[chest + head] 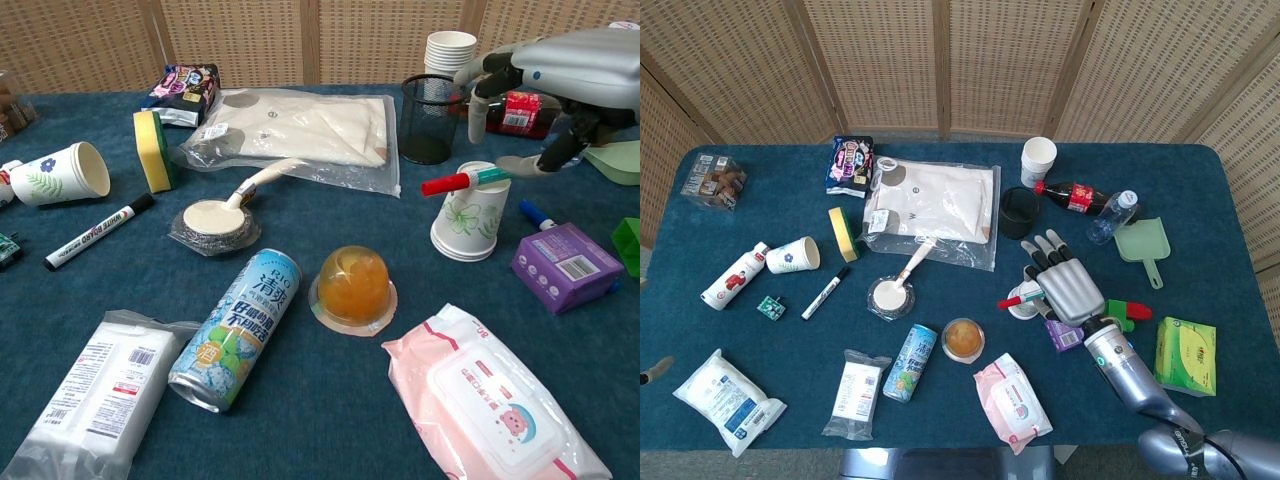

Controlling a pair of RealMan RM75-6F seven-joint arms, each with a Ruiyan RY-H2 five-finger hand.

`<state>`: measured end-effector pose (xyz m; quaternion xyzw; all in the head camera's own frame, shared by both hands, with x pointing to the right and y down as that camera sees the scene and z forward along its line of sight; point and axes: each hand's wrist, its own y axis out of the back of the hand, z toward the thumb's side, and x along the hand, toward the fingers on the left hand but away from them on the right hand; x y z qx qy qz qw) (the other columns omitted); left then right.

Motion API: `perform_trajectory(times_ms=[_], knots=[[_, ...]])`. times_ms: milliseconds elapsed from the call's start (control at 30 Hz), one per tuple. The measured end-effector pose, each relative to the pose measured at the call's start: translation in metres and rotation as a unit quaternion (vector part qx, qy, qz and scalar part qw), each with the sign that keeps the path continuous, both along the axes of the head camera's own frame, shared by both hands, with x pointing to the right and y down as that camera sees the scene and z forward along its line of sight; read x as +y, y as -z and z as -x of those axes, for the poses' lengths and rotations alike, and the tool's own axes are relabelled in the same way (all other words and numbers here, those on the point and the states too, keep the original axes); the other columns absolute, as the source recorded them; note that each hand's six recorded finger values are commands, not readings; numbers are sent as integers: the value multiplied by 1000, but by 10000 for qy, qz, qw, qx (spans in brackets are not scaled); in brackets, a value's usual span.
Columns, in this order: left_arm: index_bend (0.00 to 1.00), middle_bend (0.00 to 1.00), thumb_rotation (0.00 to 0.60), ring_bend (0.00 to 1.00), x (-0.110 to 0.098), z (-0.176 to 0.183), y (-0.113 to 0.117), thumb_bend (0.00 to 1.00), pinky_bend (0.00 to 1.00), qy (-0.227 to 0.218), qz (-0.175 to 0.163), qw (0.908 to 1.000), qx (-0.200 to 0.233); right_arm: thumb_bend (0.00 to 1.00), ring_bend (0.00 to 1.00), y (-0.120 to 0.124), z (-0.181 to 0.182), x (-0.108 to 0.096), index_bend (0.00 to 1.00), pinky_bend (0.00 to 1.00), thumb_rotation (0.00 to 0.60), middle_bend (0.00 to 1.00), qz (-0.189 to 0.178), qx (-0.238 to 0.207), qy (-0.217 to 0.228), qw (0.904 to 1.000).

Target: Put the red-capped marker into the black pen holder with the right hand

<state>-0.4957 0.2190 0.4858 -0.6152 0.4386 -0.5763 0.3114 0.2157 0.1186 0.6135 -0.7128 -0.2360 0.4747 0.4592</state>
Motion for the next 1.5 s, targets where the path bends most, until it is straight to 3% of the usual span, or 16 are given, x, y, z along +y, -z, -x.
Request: perform_trajectory(times_ms=[1133, 1500], knots=[[0, 0, 600, 0, 0, 1, 0, 55, 0, -2, 17, 10000, 3, 411, 0, -20, 4, 2, 402, 37, 600, 30, 167, 215, 89, 9996], [0, 0, 600, 0, 0, 0, -1, 55, 0, -6, 39, 10000, -10, 404, 0, -26, 2, 3, 520, 49, 600, 48, 243, 180, 32, 9995]])
